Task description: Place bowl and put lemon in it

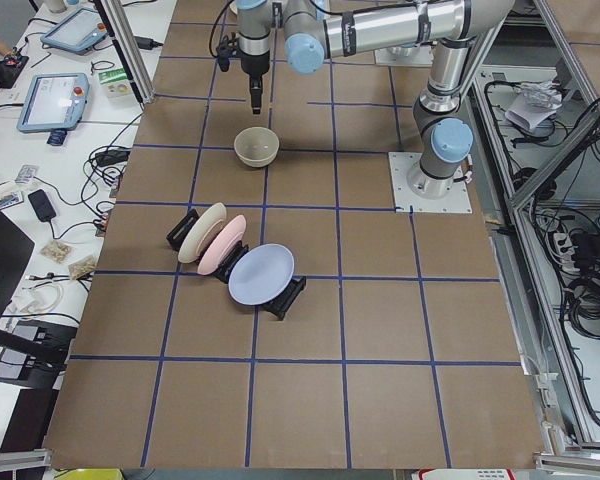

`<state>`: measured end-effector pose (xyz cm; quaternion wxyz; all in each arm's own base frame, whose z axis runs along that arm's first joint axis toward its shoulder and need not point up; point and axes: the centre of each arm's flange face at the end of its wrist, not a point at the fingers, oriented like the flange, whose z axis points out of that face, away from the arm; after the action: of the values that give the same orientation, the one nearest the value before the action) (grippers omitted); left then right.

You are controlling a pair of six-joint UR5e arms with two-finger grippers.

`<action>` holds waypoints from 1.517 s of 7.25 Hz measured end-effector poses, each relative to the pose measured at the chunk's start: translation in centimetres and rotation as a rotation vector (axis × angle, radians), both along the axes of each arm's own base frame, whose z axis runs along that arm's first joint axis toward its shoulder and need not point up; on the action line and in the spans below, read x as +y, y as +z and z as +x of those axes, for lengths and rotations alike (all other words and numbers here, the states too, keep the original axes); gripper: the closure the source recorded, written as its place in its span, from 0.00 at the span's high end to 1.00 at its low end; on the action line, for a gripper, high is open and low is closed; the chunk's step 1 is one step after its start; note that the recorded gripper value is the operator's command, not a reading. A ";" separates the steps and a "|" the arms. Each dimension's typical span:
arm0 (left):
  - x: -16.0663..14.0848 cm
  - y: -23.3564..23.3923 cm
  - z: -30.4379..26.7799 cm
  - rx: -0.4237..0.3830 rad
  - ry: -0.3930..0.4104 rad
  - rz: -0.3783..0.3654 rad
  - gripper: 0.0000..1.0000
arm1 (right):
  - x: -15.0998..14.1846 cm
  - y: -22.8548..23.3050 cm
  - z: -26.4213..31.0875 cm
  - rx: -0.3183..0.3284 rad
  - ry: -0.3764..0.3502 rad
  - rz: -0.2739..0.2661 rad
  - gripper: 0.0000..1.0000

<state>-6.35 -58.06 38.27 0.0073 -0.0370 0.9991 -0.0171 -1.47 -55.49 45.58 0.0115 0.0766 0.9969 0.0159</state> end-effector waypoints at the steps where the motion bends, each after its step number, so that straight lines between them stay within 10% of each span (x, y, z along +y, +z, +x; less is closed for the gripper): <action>1: -1.5 -3.2 0.9 -0.001 -0.010 0.022 1.00 | -1.0 -1.0 -2.1 0.017 0.019 -0.015 1.00; 5: -4.1 -12.9 3.9 0.012 -0.054 0.091 0.96 | -4.7 -6.9 -10.5 0.066 0.052 -0.019 1.00; 9: -2.9 -16.5 4.9 0.032 -0.041 0.140 0.02 | -7.4 -12.9 -17.1 0.095 0.185 -0.062 1.00; 11: -2.8 -16.7 4.9 0.033 -0.042 0.140 0.00 | -7.9 -15.6 -19.7 0.094 0.251 -0.061 1.00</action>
<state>-1.44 -60.86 21.56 -0.0069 -0.0157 0.9984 0.0531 -21.17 -63.34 29.97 -0.0349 -0.0482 0.9981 -0.0168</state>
